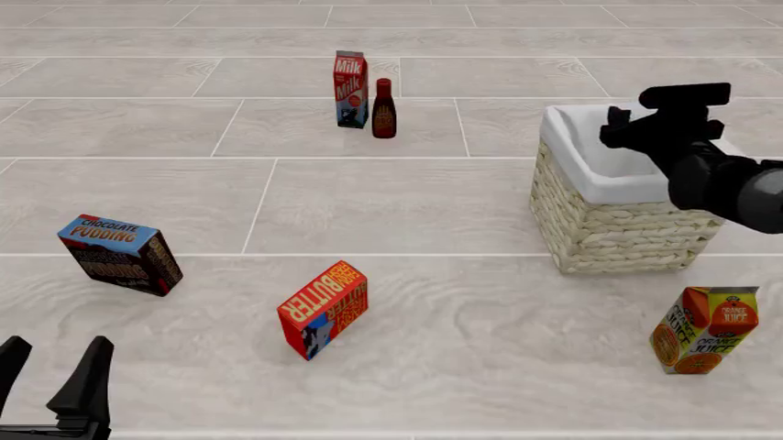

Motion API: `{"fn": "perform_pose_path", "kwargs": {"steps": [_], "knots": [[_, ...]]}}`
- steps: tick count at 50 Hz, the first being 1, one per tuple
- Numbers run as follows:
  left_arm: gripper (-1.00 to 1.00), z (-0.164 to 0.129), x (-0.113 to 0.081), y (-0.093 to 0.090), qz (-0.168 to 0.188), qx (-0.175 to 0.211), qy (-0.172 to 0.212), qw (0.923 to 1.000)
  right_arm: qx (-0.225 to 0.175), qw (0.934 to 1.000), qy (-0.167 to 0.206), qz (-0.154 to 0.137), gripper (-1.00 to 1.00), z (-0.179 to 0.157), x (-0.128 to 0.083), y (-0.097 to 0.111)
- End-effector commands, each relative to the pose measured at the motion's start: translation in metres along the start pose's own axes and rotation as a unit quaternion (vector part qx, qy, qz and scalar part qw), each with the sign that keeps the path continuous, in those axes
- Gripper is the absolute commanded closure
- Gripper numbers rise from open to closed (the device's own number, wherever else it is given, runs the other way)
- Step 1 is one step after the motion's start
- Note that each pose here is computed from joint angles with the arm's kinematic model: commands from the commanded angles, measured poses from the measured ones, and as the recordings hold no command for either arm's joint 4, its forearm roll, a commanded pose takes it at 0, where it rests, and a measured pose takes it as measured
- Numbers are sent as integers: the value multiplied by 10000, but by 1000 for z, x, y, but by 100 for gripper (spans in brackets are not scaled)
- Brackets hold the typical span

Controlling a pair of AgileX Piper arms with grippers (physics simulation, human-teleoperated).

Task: Pick the tomato sauce and place it in the basket.

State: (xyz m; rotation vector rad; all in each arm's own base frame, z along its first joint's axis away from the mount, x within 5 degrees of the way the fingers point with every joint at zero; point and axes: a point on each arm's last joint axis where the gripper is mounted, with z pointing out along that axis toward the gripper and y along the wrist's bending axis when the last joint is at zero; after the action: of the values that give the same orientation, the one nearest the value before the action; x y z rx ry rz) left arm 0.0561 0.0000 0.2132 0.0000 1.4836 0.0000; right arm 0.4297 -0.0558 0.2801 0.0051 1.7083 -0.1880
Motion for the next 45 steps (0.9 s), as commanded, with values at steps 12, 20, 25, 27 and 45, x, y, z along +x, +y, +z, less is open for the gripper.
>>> {"fn": "perform_pose_path", "kwargs": {"steps": [12, 20, 25, 27, 45], "knots": [[-100, 0, 0, 0, 0, 0, 0, 10000, -18, 10000, -24, 12, -100, -3, -2, 2], [-100, 0, 0, 0, 0, 0, 0, 10000, -55, 10000, -63, 12, -100, -8, -4, 5], [-100, 0, 0, 0, 0, 0, 0, 10000, -56, 9999, -91, 13, -100, -10, -7, 5], [-100, 0, 0, 0, 0, 0, 0, 10000, -53, 9999, -104, 12, -100, -11, -9, 4], [-100, 0, 0, 0, 0, 0, 0, 10000, -102, 9998, -180, 5, -100, -16, -15, 9]]}}
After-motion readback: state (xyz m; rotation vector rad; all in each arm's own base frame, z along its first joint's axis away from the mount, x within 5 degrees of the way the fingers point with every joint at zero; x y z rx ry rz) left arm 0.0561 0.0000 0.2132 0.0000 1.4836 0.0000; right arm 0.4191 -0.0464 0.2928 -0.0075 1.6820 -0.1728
